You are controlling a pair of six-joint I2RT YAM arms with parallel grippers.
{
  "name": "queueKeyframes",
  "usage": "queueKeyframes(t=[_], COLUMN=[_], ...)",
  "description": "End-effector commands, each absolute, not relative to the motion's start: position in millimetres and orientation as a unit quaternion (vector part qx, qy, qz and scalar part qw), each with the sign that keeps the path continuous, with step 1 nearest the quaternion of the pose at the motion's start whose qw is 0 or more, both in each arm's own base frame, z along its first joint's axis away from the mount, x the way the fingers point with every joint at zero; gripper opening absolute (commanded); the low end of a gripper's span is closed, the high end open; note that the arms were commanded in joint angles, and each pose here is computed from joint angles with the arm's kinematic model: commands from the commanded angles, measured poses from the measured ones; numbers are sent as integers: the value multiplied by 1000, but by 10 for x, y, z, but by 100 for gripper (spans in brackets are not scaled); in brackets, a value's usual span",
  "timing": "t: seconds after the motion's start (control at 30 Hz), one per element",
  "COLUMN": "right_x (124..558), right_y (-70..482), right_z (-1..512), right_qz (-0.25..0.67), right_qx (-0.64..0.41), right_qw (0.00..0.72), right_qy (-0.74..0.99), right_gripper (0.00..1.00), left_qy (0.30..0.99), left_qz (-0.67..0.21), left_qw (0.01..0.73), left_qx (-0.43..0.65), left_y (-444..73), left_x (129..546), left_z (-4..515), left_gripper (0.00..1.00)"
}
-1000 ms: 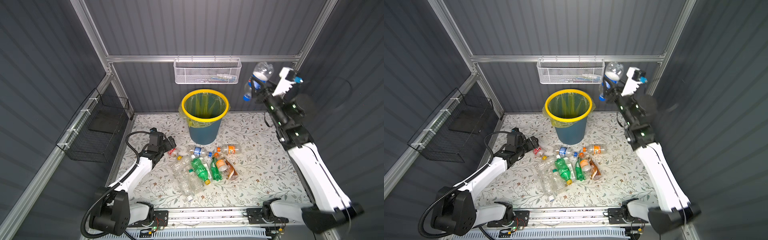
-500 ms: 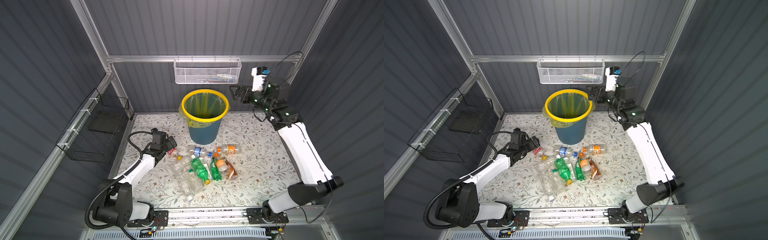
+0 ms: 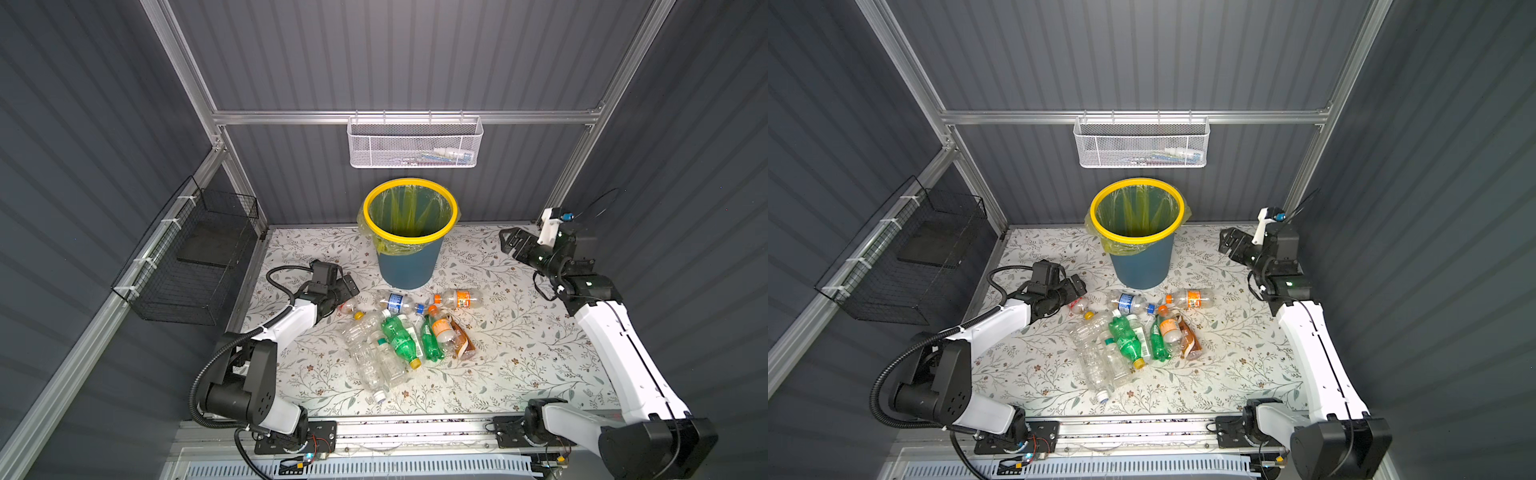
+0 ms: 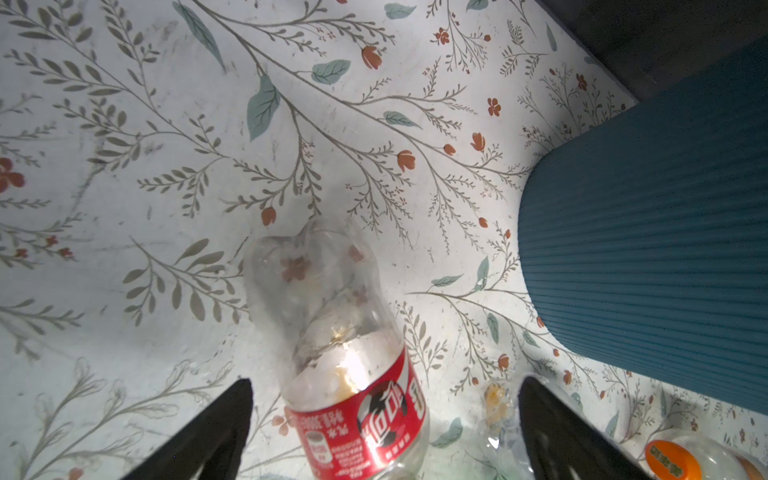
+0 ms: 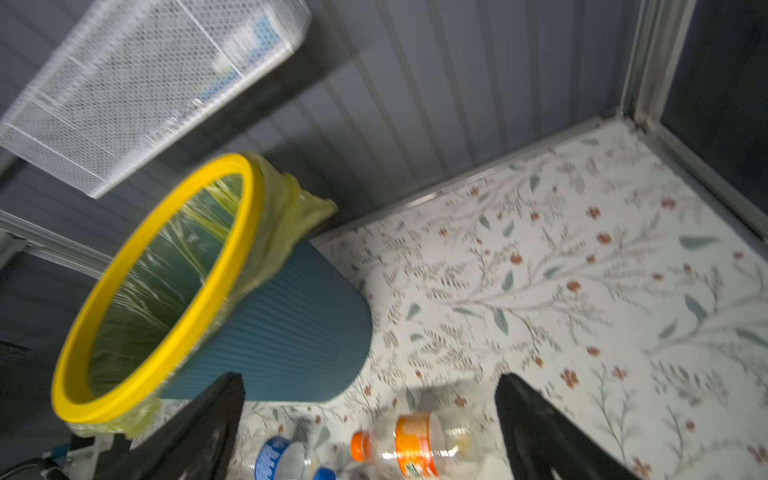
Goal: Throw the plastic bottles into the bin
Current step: 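Open the right gripper to drop the bottle while the left gripper grasps a clear bottle, then lift the red-labelled clear bottle with the left gripper and release it into the bin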
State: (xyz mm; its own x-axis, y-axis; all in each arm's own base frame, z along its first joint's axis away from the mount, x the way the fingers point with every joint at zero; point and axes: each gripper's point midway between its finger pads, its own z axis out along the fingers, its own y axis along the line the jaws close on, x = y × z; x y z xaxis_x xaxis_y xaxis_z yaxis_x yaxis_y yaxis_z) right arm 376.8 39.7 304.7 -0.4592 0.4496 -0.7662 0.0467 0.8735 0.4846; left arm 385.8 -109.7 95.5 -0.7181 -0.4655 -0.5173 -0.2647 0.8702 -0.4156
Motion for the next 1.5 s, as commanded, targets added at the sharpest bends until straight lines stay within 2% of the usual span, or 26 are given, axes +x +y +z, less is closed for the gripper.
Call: queueKeyframes(t=[0.0,0.33,0.6,0.83,0.93,1.13,1.3,1.47], right_x=[3631,3733,3776,3770,3760,3782,3777,3739], right_y=[393,412,429,433,445,483,510,506], right_z=[3045,2761,2526,2408,2369,2363,2378,2340], right_qz=[223,226,232,235,238,249,255,253], right_qx=[161,164,174,183,183,178,175,175], right_qw=[497,463,441,429,425,421,418,413], right_qy=[823,841,850,853,854,854,854,857], right_gripper=[93,90,89,88,88,87,87,86], left_qy=[915,924,925,928,931,924,916,900], left_qz=[-167,-142,-146,-145,-140,-146,-148,-141], left_qw=[291,250,239,235,233,251,283,347], left_qx=[-223,-254,-255,-249,-244,-250,-244,-224], left_y=[-1165,-1133,-1179,-1203,-1189,-1168,-1125,-1021], left_x=[3871,3852,3904,3939,3932,3923,3958,3985], left_z=[928,678,559,487,456,523,749,1165], left_gripper=[100,100,93,80,71,61,58,58])
